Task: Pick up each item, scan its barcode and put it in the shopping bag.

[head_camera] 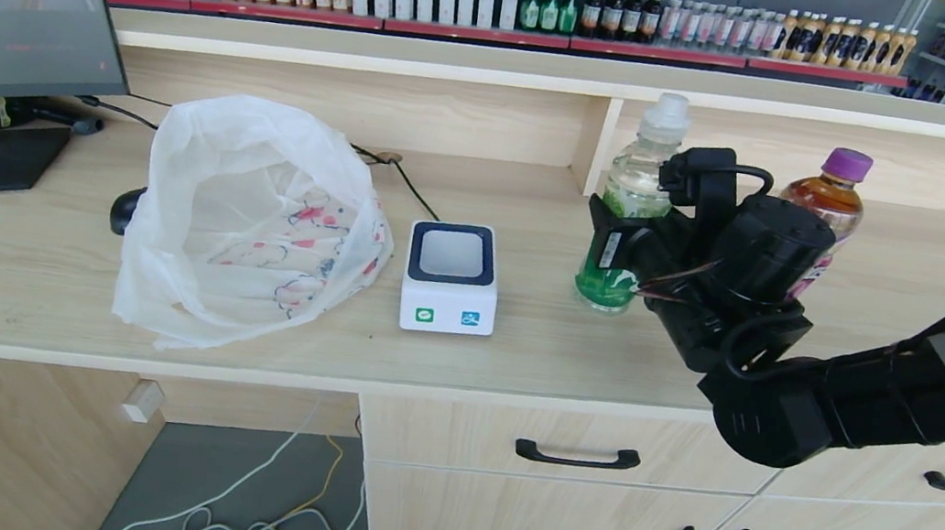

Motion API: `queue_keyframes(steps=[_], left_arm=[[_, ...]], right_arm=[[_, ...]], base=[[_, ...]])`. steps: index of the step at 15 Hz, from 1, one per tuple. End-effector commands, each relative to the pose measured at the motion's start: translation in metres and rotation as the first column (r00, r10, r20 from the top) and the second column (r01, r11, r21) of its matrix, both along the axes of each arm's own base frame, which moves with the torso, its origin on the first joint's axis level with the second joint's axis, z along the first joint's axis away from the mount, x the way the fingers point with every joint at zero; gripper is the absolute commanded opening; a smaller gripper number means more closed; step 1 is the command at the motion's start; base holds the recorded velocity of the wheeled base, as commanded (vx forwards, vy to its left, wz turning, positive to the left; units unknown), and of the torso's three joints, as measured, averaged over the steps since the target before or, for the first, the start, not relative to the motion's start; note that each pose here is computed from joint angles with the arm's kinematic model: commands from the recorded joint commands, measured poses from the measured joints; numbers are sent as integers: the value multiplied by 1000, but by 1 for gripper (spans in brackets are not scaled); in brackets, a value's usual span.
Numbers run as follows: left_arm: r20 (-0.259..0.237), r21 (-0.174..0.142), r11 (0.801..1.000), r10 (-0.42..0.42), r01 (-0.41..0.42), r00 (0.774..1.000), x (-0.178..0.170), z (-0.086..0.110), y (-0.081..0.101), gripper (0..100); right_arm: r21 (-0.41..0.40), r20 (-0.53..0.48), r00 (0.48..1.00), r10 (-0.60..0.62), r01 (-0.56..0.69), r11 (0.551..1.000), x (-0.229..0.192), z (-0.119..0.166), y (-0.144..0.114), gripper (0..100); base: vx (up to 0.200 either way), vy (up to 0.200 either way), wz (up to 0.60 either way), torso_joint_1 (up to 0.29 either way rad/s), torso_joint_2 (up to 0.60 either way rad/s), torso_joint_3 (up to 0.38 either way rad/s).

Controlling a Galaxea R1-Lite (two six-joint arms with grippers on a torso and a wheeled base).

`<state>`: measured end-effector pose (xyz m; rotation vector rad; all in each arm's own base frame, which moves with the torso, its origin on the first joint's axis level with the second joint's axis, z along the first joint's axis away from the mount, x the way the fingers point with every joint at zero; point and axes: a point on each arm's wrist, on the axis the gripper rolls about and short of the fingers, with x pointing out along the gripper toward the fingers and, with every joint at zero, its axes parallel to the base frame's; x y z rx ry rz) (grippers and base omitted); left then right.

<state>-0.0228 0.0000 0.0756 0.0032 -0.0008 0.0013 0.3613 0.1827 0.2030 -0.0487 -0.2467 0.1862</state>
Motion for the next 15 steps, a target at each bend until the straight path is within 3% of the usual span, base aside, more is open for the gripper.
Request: queue_keyframes(steps=[1,9,15], left_arm=[[1,0,1000,0,0,1000,0,0,0,100],[1,0,1000,0,0,1000,0,0,0,100],[1,0,1000,0,0,1000,0,0,0,100]], right_arm=[[5,11,1000,-8,8,1000,-1,5,-4,0],[26,53,999,8,-10,1000,-15,25,-11,0],[35,86,993,83,-86,996,-86,55,-25,0]], base=[[0,0,0,0,0,0],[0,0,0,0,0,0],[0,0,0,0,0,0]])
